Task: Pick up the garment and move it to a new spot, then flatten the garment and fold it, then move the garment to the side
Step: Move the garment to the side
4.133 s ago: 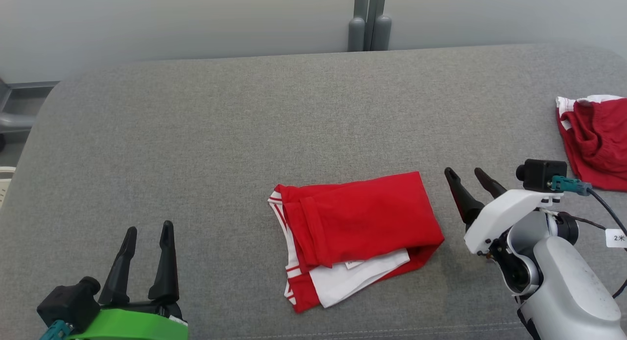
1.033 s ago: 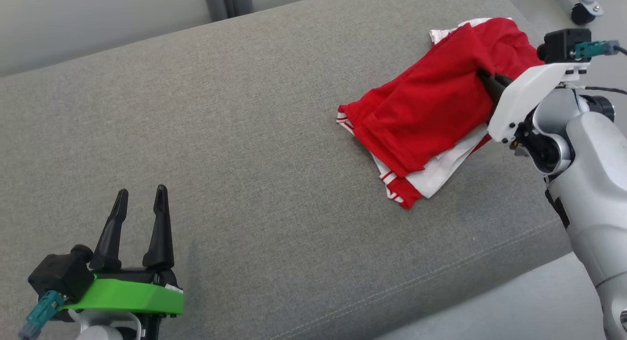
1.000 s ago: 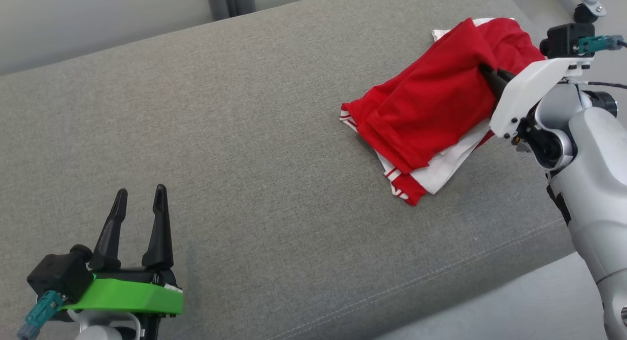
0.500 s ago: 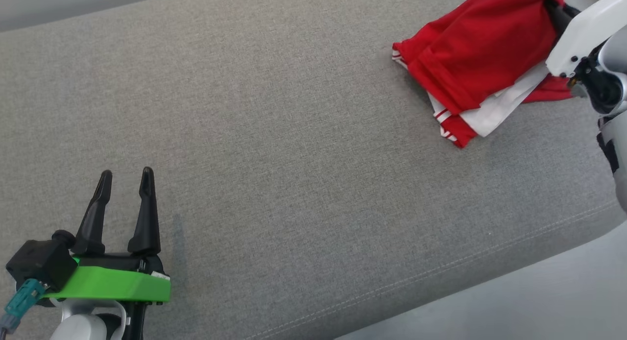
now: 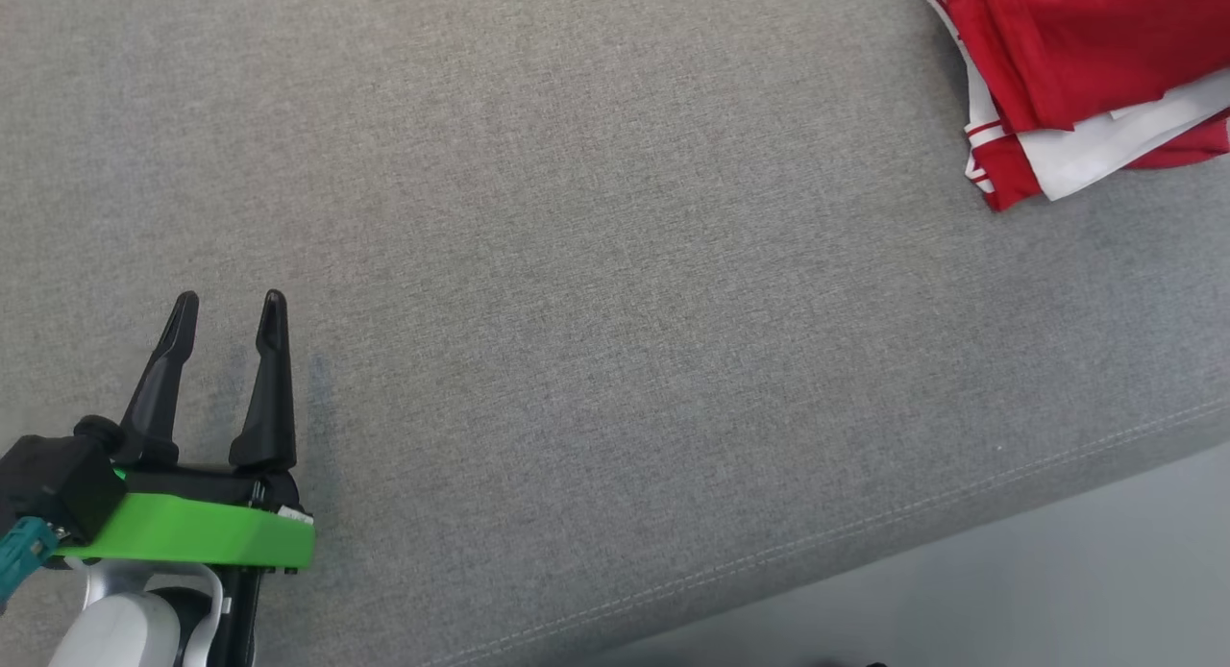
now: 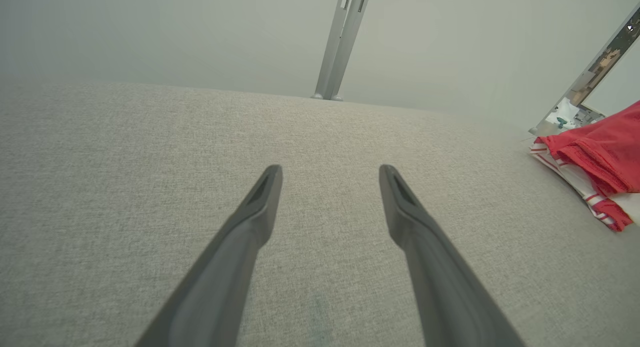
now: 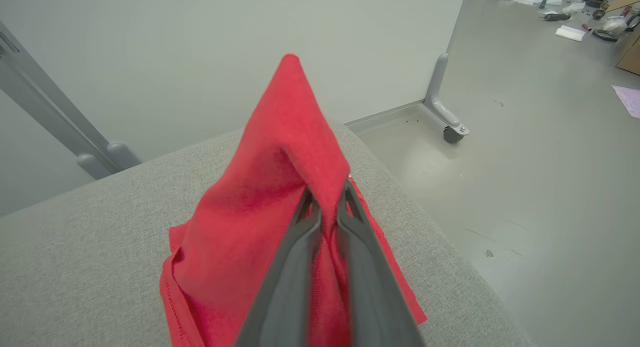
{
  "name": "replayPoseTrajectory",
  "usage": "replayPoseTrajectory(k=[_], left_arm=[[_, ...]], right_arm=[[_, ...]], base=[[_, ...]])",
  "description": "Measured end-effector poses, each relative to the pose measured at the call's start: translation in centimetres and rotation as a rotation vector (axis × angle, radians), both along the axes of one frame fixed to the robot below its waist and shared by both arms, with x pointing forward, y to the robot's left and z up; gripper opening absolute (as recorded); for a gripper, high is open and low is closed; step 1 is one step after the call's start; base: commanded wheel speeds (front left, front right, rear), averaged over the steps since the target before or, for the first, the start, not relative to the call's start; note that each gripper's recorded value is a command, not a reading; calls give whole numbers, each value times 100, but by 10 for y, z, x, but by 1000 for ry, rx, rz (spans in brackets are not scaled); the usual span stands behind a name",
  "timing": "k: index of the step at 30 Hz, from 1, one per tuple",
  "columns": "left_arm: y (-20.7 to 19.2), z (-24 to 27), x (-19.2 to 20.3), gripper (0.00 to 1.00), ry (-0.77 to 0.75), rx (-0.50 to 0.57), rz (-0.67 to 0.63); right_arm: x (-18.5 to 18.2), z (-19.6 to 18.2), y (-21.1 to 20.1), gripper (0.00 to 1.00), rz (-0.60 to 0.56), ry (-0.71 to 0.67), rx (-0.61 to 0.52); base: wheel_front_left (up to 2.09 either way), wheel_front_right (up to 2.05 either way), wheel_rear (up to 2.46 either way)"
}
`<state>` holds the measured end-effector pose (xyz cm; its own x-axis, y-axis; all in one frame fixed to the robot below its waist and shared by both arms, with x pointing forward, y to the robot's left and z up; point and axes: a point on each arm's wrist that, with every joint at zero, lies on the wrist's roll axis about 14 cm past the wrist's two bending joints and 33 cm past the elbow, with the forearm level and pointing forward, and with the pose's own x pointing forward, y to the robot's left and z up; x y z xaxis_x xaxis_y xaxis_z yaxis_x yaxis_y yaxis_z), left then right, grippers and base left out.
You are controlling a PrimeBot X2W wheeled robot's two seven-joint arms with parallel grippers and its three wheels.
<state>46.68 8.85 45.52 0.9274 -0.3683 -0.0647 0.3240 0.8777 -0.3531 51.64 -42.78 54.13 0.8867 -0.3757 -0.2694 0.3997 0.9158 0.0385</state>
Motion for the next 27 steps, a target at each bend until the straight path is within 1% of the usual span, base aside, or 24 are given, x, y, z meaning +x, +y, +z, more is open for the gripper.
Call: replayPoseTrajectory(k=[4, 9, 15, 22, 23, 24, 25, 27], left_arm=[[8, -9, 2, 100, 24, 31, 7], [20, -14, 2, 100, 40, 68, 17], [33, -21, -4, 100, 68, 107, 30], [38, -25, -10, 100, 96, 136, 23], [38, -23, -9, 100, 92, 140, 20], [38, -24, -9, 100, 95, 144, 18], [37, -23, -10, 100, 95, 145, 15], [37, -23, -10, 100, 98, 146, 10]], right_arm=[[1, -13, -15, 0, -42, 25, -29], [3, -33, -26, 0, -67, 80, -78], [6, -54, -31, 0, -102, 86, -65], [0, -64, -41, 0, -125, 118, -106], [-2, -64, -45, 19, -132, 119, -121], [-4, -63, -47, 49, -132, 127, -141], [-6, -61, -50, 100, -133, 128, -157], [-7, -55, -54, 100, -134, 113, -191]], base=[[0, 0, 0], [0, 0, 0], [0, 0, 0], [0, 0, 0], [0, 0, 0], [0, 0, 0], [0, 0, 0], [0, 0, 0]])
